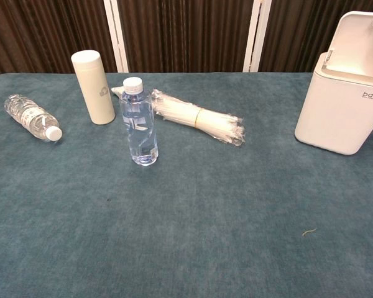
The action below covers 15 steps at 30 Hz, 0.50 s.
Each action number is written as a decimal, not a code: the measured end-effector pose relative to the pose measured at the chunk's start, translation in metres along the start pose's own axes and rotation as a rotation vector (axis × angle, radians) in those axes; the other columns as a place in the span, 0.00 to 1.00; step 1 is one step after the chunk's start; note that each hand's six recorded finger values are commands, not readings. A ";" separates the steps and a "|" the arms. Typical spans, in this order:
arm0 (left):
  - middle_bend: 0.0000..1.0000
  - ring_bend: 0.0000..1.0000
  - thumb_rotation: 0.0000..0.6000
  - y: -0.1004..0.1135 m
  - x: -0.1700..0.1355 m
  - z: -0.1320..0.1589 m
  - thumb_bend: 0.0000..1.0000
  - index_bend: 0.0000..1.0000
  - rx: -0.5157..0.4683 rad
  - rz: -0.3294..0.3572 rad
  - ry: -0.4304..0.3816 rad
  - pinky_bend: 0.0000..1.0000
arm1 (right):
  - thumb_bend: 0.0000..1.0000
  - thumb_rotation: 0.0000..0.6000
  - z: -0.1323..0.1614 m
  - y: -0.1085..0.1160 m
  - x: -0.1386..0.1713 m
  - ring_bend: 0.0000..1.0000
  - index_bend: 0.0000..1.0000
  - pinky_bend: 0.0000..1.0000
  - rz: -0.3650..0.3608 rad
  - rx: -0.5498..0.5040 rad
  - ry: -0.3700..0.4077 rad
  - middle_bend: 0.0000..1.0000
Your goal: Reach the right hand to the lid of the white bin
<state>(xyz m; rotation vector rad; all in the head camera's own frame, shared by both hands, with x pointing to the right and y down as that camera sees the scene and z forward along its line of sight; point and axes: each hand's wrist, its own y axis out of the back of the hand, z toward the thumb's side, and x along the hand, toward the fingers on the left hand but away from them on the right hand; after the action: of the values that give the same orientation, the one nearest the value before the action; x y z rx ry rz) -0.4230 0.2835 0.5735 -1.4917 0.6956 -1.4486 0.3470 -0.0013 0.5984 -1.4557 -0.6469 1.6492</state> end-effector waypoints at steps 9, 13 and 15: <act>0.00 0.00 1.00 0.001 -0.001 0.000 0.46 0.00 -0.001 0.002 -0.002 0.00 | 0.53 1.00 0.018 -0.020 0.038 1.00 0.38 1.00 0.000 0.097 0.121 1.00; 0.00 0.00 1.00 0.001 0.000 0.000 0.46 0.00 -0.003 0.002 -0.002 0.00 | 0.53 1.00 0.024 -0.035 0.052 1.00 0.38 1.00 0.020 0.148 0.152 1.00; 0.00 0.00 1.00 0.001 0.000 -0.001 0.46 0.00 -0.004 0.003 -0.002 0.00 | 0.53 1.00 0.026 -0.042 0.056 1.00 0.37 1.00 0.029 0.172 0.165 1.00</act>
<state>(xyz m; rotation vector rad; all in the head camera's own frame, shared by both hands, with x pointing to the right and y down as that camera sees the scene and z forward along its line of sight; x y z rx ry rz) -0.4235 0.2831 0.5720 -1.4944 0.6999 -1.4440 0.3321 0.0714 0.6074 -1.4623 -0.3840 1.5469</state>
